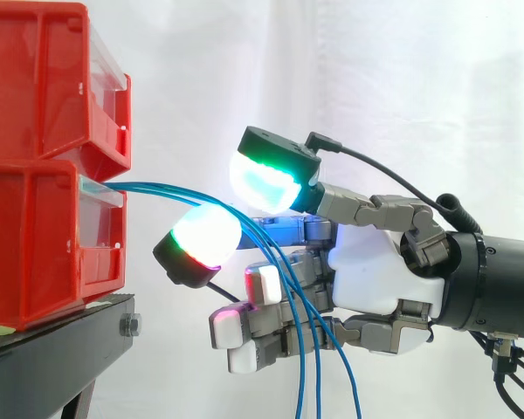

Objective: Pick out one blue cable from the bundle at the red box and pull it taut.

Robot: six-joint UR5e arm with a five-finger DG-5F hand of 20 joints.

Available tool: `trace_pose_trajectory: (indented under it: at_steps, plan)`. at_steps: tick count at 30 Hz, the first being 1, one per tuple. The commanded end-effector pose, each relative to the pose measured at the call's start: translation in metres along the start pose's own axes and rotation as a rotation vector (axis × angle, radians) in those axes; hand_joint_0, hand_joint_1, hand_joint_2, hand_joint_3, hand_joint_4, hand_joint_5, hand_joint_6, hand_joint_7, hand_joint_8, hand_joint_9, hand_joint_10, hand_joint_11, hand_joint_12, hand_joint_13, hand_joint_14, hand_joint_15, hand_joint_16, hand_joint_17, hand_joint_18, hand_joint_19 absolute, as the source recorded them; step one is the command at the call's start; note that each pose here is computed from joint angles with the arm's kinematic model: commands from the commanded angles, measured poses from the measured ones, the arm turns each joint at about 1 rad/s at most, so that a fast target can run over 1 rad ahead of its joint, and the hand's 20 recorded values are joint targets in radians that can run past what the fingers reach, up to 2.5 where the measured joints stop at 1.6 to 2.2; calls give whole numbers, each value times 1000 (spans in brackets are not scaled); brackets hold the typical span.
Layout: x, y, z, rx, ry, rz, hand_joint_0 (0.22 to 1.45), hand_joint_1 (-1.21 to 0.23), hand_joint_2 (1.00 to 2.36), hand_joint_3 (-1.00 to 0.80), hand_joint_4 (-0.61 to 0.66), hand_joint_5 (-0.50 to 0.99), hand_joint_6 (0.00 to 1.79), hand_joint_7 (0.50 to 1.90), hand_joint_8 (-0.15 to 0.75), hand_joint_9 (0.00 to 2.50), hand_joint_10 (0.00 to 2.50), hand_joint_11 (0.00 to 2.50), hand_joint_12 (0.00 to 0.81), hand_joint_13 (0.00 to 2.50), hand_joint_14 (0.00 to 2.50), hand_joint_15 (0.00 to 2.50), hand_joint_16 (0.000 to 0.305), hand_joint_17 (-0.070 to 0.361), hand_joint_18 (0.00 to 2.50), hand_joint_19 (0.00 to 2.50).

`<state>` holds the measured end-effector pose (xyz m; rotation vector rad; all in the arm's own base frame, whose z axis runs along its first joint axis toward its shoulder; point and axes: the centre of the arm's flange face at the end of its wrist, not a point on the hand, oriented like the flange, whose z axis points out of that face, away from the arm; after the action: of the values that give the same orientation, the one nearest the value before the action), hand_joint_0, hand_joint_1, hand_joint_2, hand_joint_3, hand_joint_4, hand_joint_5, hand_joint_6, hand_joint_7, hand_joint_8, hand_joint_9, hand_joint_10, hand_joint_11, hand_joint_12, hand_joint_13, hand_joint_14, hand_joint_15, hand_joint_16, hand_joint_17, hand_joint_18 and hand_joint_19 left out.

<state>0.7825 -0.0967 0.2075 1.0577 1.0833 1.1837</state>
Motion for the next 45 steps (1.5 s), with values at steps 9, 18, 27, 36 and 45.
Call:
trace_pose_trajectory:
  at_steps: [9,18,27,36,45]
  plan:
    - [-1,0,0,4,-1,-1,595,-550,1014,-146,152,-139,911,721,318,1182,20,667,400,985,16,486,54,122,737,577]
    - [-5,-2,-2,15,-4,-3,599,-612,1014,-128,148,-147,933,679,311,1177,21,747,397,981,18,510,54,121,743,579]
    - [-5,-2,-2,15,-7,-19,614,-704,1020,-177,48,-170,950,612,267,1117,23,846,359,941,20,569,47,105,683,620]
    - [-3,-2,-2,20,-7,-36,708,-847,1016,-315,-91,-172,984,617,255,1185,24,940,346,998,23,617,46,104,769,586]
    - [1,-2,-2,22,-2,-38,791,-937,1000,-500,-169,-144,989,823,251,1445,26,1133,337,1178,27,745,41,91,880,594]
